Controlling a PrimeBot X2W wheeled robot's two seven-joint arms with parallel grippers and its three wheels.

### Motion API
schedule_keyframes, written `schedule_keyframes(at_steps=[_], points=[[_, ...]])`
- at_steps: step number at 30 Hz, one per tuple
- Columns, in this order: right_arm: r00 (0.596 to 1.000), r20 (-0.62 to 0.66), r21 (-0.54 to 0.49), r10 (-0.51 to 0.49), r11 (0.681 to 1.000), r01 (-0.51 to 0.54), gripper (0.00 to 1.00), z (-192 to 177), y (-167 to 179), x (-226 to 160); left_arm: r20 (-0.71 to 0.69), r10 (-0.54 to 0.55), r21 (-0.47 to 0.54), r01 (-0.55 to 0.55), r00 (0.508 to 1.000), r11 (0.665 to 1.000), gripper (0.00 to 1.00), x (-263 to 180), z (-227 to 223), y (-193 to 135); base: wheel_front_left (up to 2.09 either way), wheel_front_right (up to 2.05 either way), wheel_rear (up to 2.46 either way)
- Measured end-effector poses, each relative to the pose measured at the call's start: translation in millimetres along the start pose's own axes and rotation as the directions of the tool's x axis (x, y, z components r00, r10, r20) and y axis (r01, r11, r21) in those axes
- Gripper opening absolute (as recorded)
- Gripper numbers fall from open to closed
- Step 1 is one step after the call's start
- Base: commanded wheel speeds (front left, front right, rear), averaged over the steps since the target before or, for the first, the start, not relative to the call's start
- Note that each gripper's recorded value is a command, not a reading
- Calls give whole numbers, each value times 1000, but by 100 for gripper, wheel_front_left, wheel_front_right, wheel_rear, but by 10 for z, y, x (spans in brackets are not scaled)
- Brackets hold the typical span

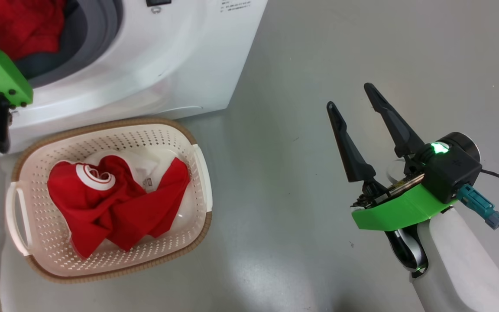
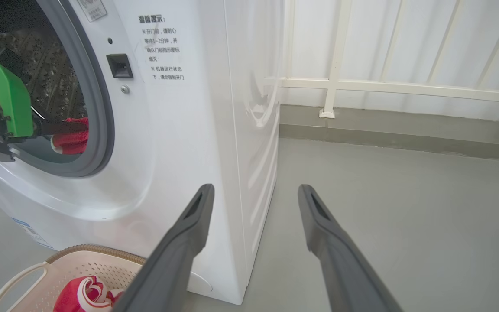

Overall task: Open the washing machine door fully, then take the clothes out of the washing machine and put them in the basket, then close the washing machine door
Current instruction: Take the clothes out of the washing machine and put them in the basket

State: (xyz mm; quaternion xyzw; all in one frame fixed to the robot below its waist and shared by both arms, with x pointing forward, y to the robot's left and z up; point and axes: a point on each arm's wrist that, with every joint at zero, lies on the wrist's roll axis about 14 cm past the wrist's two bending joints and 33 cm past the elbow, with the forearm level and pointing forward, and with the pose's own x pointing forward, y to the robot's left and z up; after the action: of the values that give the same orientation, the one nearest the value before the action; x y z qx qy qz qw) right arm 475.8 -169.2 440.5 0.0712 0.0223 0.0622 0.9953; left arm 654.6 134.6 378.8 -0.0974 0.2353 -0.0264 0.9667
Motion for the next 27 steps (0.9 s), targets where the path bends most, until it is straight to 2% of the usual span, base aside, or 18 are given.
schedule_keyframes(at_steps=[8, 14, 27], points=[[1000, 16, 5, 13, 1000, -13, 100, 60, 53, 13, 172, -14, 8, 13, 985, 1000, 0, -171, 242, 7, 0, 0, 0], [999, 40, 7, 27, 1000, -27, 100, 158, 108, 14, 322, -13, 10, 11, 947, 1000, 0, -372, 495, 35, 0, 0, 0], [996, 81, 6, 38, 999, -39, 100, 369, 187, -109, 478, -23, 0, 26, 878, 1000, 0, -930, 667, 7, 0, 0, 0]])
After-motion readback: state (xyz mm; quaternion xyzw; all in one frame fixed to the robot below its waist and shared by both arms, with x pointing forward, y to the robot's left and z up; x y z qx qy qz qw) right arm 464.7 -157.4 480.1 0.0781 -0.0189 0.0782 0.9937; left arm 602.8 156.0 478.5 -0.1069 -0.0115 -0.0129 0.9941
